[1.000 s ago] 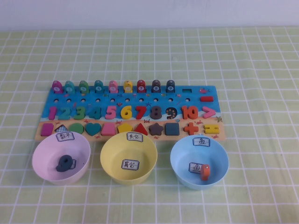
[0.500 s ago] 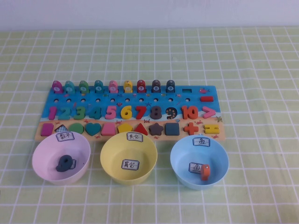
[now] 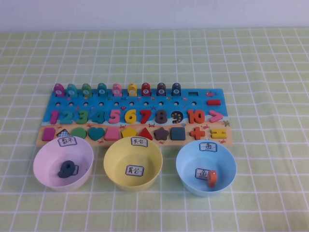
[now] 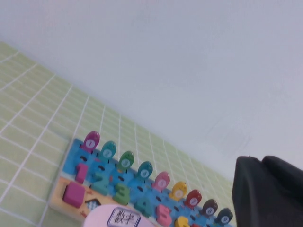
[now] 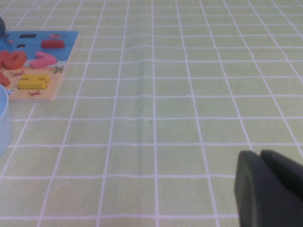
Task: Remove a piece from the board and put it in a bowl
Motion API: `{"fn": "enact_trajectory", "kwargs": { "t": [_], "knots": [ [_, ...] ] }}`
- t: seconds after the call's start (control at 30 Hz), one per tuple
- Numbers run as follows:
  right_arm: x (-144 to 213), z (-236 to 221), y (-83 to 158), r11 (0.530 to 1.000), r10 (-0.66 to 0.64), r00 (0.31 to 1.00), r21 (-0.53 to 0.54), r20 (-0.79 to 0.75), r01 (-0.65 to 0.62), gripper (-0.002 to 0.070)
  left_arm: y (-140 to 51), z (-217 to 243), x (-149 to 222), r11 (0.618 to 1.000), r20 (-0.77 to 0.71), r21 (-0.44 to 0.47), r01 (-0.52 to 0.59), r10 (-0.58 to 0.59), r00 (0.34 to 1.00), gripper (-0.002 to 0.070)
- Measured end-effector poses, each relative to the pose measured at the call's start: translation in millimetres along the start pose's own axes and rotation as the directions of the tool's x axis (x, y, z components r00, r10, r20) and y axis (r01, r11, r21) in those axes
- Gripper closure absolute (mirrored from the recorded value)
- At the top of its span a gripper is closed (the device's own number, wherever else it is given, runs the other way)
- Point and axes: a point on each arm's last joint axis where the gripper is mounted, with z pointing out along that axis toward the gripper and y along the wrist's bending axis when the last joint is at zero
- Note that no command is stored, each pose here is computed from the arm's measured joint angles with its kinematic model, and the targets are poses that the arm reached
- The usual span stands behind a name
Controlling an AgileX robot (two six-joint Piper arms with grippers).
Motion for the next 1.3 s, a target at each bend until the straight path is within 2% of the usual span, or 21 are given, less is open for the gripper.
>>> {"fn": "enact_trajectory", "kwargs": {
  "t": [0.13,0.23,0.33,0.47,0.6,0.7,0.77,1.0,1.2,1.3],
  "knots": [
    [0.0,0.0,0.0,1.000,0.000,1.000,0.000,0.000,0.000,0.0694,-2.1,-0.2,-4.9,1.000,0.054,0.023,-0.001,-0.001,0.999,0.0680],
    [0.0,0.0,0.0,1.000,0.000,1.000,0.000,0.000,0.000,0.0694,-2.5,-0.2,-4.6,1.000,0.037,0.017,-0.010,0.009,0.999,0.0680],
    [0.0,0.0,0.0,1.000,0.000,1.000,0.000,0.000,0.000,0.0694,-14.1,-0.4,-16.2,0.990,-0.016,0.011,-0.142,0.142,0.990,0.0680],
    [0.0,0.0,0.0,1.000,0.000,1.000,0.000,0.000,0.000,0.0694,-39.3,10.3,-47.9,0.931,-0.174,-0.014,-0.364,0.356,0.918,0.0680],
    [0.0,0.0,0.0,1.000,0.000,1.000,0.000,0.000,0.000,0.0694,-57.1,40.6,-77.8,0.846,-0.409,-0.046,-0.531,0.469,0.783,0.0680],
    [0.0,0.0,0.0,1.000,0.000,1.000,0.000,0.000,0.000,0.0694,-66.5,69.4,-98.6,0.754,-0.559,-0.029,-0.656,0.532,0.637,0.0680],
    [0.0,0.0,0.0,1.000,0.000,1.000,0.000,0.000,0.000,0.0694,-69.1,95.5,-105.3,0.718,-0.663,-0.005,-0.696,0.519,0.539,0.0680],
    [0.0,0.0,0.0,1.000,0.000,1.000,0.000,0.000,0.000,0.0694,-79.6,186.1,-113.8,0.689,-0.802,0.082,-0.720,0.474,0.363,0.0680],
    [0.0,0.0,0.0,1.000,0.000,1.000,0.000,0.000,0.000,0.0694,-76.9,264.5,-91.8,0.649,-0.909,0.167,-0.742,0.392,0.139,0.0680],
    [0.0,0.0,0.0,1.000,0.000,1.000,0.000,0.000,0.000,0.0694,-70.8,297.5,-79.6,0.638,-0.936,0.179,-0.749,0.346,0.071,0.0680]
  ]
}}
